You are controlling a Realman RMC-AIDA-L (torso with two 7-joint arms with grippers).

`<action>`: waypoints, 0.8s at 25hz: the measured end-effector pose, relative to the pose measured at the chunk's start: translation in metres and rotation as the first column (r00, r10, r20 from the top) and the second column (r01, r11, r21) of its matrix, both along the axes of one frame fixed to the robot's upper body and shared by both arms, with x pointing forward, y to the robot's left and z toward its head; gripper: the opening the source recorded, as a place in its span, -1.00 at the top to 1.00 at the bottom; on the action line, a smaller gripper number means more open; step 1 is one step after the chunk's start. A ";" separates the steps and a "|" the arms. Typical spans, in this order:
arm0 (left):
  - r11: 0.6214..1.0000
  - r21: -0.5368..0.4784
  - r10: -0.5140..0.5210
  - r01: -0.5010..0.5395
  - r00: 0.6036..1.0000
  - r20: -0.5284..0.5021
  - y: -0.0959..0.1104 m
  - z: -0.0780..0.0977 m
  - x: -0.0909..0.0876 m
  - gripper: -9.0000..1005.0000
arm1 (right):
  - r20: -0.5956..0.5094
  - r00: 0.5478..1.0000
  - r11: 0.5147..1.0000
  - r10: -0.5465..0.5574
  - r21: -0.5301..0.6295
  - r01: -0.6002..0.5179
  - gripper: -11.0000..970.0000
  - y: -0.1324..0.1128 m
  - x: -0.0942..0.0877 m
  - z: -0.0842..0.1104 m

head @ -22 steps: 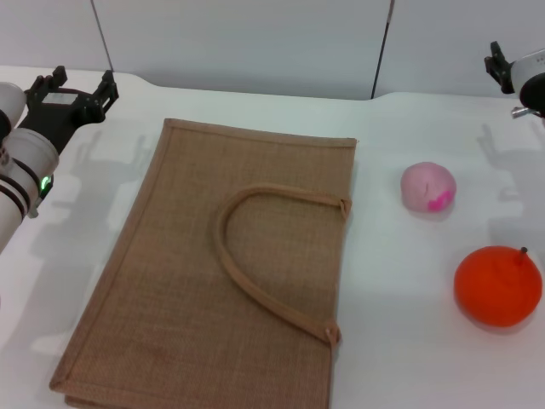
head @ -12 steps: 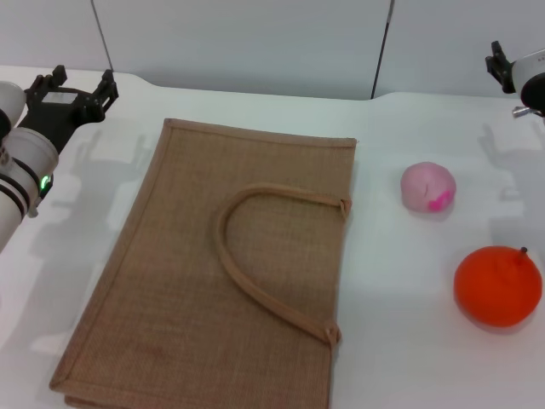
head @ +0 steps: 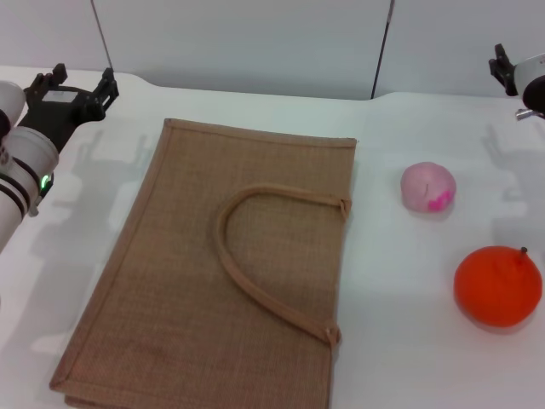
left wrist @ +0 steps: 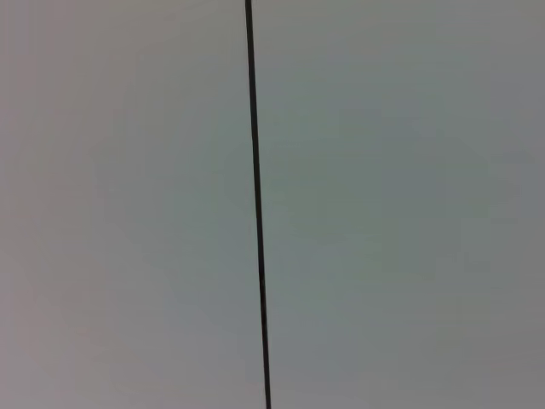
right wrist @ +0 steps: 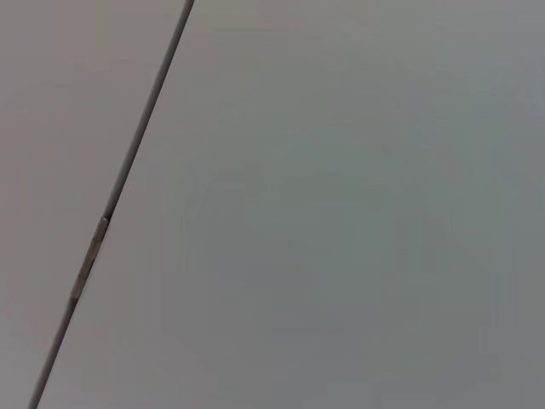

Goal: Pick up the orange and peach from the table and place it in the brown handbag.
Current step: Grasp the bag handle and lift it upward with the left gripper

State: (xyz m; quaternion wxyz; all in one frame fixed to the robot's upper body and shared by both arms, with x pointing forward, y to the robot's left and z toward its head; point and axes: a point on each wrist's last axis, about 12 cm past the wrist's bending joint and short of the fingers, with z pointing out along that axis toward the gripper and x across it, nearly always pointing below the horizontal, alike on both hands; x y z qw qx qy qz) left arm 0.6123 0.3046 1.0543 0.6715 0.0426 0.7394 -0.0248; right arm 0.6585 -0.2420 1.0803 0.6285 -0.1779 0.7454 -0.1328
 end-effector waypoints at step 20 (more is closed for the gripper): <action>0.855 0.058 -0.501 0.516 0.850 -0.164 -0.055 0.003 0.002 -0.43 | -0.030 0.999 1.000 -0.014 -0.010 0.013 -0.69 -0.007 -0.004 -0.007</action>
